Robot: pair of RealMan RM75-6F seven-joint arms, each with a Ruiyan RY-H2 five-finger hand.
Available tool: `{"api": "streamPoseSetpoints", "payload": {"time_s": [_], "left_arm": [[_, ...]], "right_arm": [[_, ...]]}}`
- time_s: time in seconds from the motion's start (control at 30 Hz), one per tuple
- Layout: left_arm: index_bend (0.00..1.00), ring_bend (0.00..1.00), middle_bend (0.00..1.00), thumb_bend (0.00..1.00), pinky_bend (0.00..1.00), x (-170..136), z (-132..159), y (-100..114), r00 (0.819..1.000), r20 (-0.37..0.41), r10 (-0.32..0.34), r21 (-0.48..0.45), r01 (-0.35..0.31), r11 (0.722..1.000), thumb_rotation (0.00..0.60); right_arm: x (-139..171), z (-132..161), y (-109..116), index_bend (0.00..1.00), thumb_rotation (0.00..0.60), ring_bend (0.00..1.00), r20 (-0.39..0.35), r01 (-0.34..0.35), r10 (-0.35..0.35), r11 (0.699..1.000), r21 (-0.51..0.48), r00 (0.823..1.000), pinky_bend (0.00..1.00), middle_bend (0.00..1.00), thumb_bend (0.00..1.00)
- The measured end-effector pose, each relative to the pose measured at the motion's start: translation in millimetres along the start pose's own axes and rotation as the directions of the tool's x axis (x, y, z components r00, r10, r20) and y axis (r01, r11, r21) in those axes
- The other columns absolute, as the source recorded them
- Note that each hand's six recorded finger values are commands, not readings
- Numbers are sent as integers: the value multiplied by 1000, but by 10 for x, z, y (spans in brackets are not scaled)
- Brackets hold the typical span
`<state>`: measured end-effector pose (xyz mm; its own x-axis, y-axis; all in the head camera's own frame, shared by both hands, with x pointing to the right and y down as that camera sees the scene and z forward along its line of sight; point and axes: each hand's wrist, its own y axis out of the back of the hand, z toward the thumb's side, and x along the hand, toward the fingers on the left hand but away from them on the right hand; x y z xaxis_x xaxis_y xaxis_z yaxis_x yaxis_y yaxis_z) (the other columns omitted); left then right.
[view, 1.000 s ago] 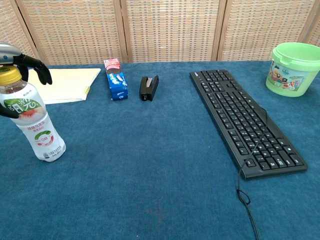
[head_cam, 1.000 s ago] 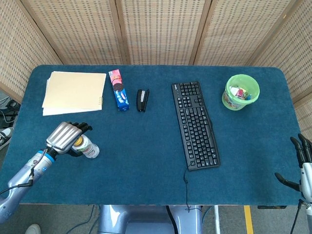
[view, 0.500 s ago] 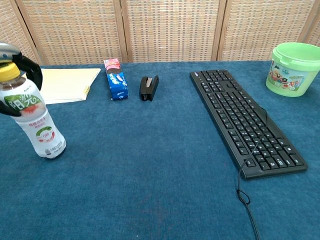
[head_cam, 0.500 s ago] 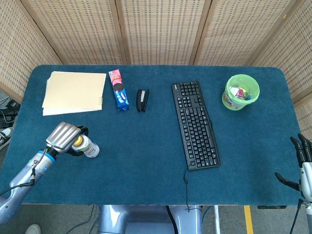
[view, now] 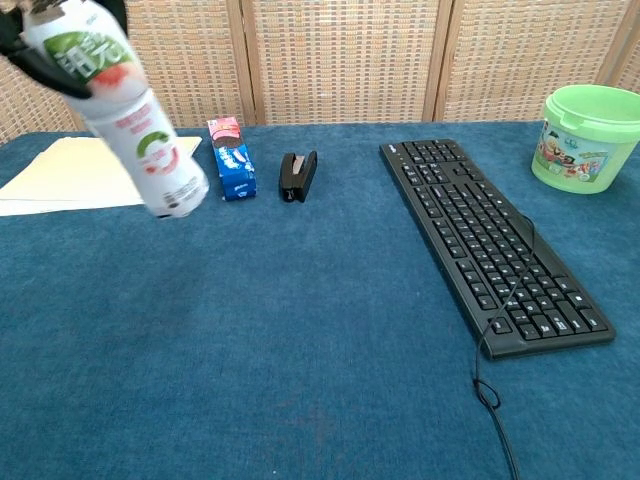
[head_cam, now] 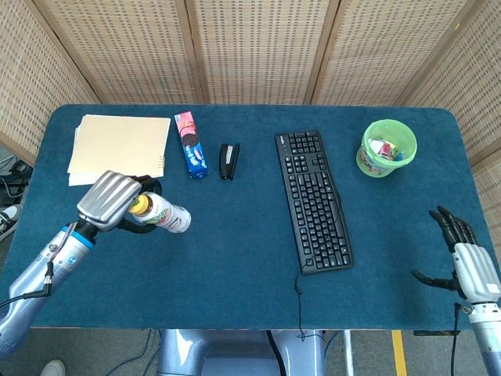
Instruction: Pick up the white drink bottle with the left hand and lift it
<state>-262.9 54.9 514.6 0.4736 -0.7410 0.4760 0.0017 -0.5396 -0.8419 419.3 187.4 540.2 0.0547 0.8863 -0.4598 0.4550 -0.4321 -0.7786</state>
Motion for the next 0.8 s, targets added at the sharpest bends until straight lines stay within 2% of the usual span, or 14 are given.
{"api": "streamPoseSetpoints", "payload": {"time_s": [0.07, 0.17, 0.33, 0.4, 0.53, 0.8], "left_arm": [[673, 573, 591, 462, 678, 76, 135, 68, 1000, 24, 14, -11, -14, 1000, 600], [673, 574, 591, 461, 680, 205, 357, 128, 998, 57, 30, -32, -29, 999, 600], [673, 574, 591, 462, 680, 423, 742, 177, 994, 101, 45, -70, -38, 997, 600], [674, 574, 591, 462, 680, 496, 883, 190, 993, 113, 46, -79, -37, 996, 600], [674, 574, 591, 461, 680, 603, 1135, 226, 990, 135, 52, -87, -41, 995, 600], [674, 574, 591, 461, 680, 714, 1480, 383, 981, 168, 100, -100, -84, 992, 600]], "right_arm": [[-126, 77, -51, 64, 600, 0, -17, -49, 48, 996, -73, 999, 0, 0, 0], [-352, 222, -159, 64, 600, 0, -41, -144, 138, 972, -187, 990, 0, 0, 0], [-745, 592, -339, 64, 600, 0, -101, -286, 268, 899, -332, 958, 0, 0, 0], [-910, 812, -374, 64, 600, 0, -140, -319, 287, 868, -381, 948, 0, 0, 0], [-1041, 1084, -438, 66, 600, 0, -188, -356, 303, 823, -443, 934, 0, 0, 0], [-1108, 1534, -621, 67, 600, 0, -275, -443, 351, 766, -465, 895, 0, 0, 0]]}}
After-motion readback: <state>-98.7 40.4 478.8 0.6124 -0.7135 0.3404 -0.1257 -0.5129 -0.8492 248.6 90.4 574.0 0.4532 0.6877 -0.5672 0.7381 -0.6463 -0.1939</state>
